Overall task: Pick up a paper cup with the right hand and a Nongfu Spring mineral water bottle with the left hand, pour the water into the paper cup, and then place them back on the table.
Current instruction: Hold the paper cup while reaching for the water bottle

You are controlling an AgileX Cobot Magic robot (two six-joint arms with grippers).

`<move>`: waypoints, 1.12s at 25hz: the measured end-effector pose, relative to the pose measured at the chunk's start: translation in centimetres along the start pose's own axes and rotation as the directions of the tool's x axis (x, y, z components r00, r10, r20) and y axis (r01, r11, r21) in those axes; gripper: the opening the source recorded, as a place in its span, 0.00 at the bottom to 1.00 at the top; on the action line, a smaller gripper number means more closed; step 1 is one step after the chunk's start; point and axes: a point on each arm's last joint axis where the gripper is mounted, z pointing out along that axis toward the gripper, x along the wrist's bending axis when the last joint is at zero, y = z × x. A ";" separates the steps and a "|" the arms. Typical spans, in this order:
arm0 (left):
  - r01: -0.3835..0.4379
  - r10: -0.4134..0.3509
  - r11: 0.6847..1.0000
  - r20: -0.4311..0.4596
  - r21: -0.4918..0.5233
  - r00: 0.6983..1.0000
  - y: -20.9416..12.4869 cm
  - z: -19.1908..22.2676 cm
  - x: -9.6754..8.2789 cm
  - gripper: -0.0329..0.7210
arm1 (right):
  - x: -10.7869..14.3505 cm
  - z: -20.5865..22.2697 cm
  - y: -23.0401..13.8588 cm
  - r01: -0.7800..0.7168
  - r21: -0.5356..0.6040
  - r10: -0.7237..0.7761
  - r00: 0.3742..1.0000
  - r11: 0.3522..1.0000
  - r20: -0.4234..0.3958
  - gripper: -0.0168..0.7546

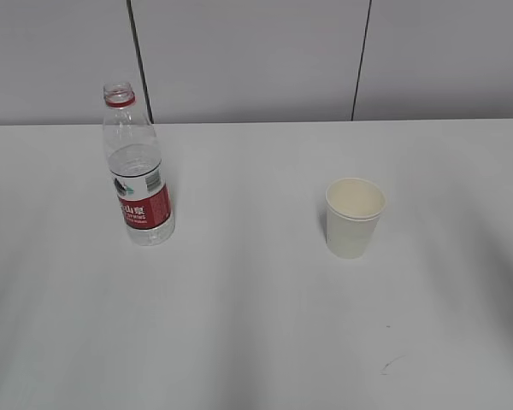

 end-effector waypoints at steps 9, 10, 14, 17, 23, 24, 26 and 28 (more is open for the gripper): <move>0.011 -0.013 0.993 0.017 0.114 1.000 -2.5 3.4 -0.2 0.66 | 0.9 2.7 -6.8 -0.164 0.063 0.164 0.986 0.984 0.003 0.78; 0.003 -0.007 0.994 0.034 0.111 0.999 -2.6 3.8 -0.4 0.66 | 1.0 2.7 -7.3 -0.183 0.054 0.183 0.983 0.982 0.003 0.78; -0.034 0.017 0.992 0.137 0.120 0.990 -3.5 5.6 -1.9 0.66 | 1.5 3.3 -9.0 -0.205 0.076 0.207 0.978 0.976 -0.023 0.78; -0.053 0.027 0.992 0.211 0.115 0.977 -4.3 6.9 -3.3 0.66 | 1.9 3.7 -9.6 -0.192 0.081 0.197 0.979 0.978 -0.052 0.78; -0.119 0.090 0.989 0.286 0.086 0.954 -6.1 9.0 -4.7 0.66 | 2.5 4.1 -10.4 -0.153 0.093 0.163 0.980 0.984 -0.113 0.78; -0.138 0.106 0.987 0.305 0.087 0.946 -6.5 9.2 -4.9 0.66 | 2.6 4.1 -10.5 -0.147 0.101 0.159 0.980 0.984 -0.120 0.78; -0.177 0.133 0.979 0.345 0.101 0.929 -7.5 9.8 -5.3 0.66 | 2.8 4.3 -10.8 -0.137 0.111 0.152 0.979 0.984 -0.136 0.78; -0.203 0.154 0.975 0.385 0.090 0.910 -8.1 10.2 -5.8 0.66 | 2.9 4.5 -11.0 -0.135 0.099 0.149 0.977 0.986 -0.150 0.78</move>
